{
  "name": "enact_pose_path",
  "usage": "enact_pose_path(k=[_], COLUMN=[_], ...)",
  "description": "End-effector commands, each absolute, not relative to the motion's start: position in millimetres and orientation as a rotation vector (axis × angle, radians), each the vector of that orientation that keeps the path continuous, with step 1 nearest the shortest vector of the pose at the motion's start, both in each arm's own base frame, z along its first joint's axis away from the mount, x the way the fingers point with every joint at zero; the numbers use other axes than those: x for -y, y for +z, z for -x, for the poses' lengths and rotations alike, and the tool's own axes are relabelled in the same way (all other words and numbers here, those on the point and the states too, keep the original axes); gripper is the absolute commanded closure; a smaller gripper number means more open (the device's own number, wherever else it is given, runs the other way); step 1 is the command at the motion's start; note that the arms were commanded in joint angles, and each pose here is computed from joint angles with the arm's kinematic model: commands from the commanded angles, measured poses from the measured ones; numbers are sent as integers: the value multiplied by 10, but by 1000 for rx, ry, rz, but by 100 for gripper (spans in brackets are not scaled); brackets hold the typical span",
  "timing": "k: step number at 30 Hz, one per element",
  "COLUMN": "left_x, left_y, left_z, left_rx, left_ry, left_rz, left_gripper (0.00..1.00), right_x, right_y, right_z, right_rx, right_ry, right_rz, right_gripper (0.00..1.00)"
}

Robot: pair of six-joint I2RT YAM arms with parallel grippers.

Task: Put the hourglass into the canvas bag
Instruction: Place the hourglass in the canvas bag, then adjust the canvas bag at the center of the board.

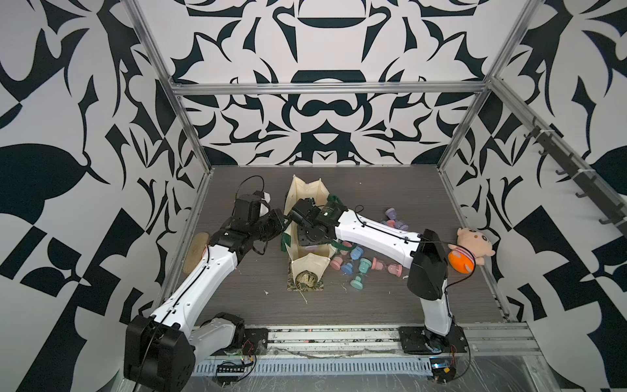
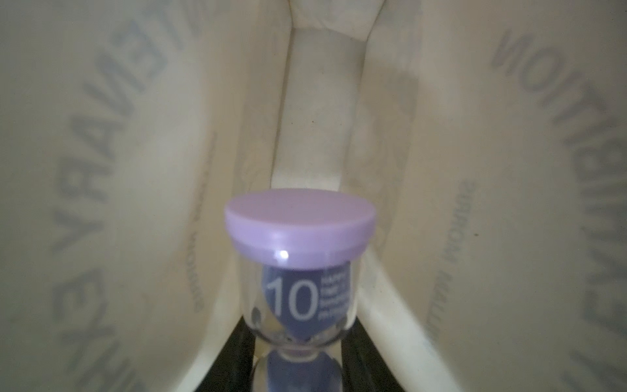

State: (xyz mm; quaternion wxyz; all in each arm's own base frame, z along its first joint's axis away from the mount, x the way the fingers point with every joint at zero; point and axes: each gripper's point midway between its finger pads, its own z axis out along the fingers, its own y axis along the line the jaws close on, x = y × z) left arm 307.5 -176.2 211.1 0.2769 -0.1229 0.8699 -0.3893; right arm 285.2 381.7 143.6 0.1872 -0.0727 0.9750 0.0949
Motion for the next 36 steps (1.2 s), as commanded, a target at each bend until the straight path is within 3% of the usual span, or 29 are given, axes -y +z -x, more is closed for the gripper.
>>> enact_pose_path(k=[1, 5, 8, 14, 19, 27, 36], left_x=[1743, 1734, 1720, 1732, 1767, 1742, 1708], left_y=[2049, 2025, 2068, 2066, 2063, 2097, 1997], left_z=[-3072, -3051, -3045, -3053, -3071, -3101, -3117], left_rx=[-2347, -2356, -2345, -2353, -2352, -2347, -2367], left_ry=[-1035, -1037, -1036, -1046, -1072, -1029, -987], left_rz=[345, 366, 374, 384, 387, 352, 363], left_gripper=[86, 80, 79, 99, 100, 100, 100], right_x=[-3808, -3792, -3771, -3664, -3391, -3001, -3142], right_y=[1620, 1913, 2223, 2840, 3181, 3050, 2872], right_z=[-2816, -2831, -2868, -2838, -2797, -2762, -2746], right_rx=[-2728, -2675, -2592, -2446, -2341, -2327, -2367], right_ry=[317, 356, 384, 480, 485, 476, 604], right_rz=[190, 203, 214, 217, 183, 110, 128], right_gripper=[47, 34, 32, 32, 32, 28, 26])
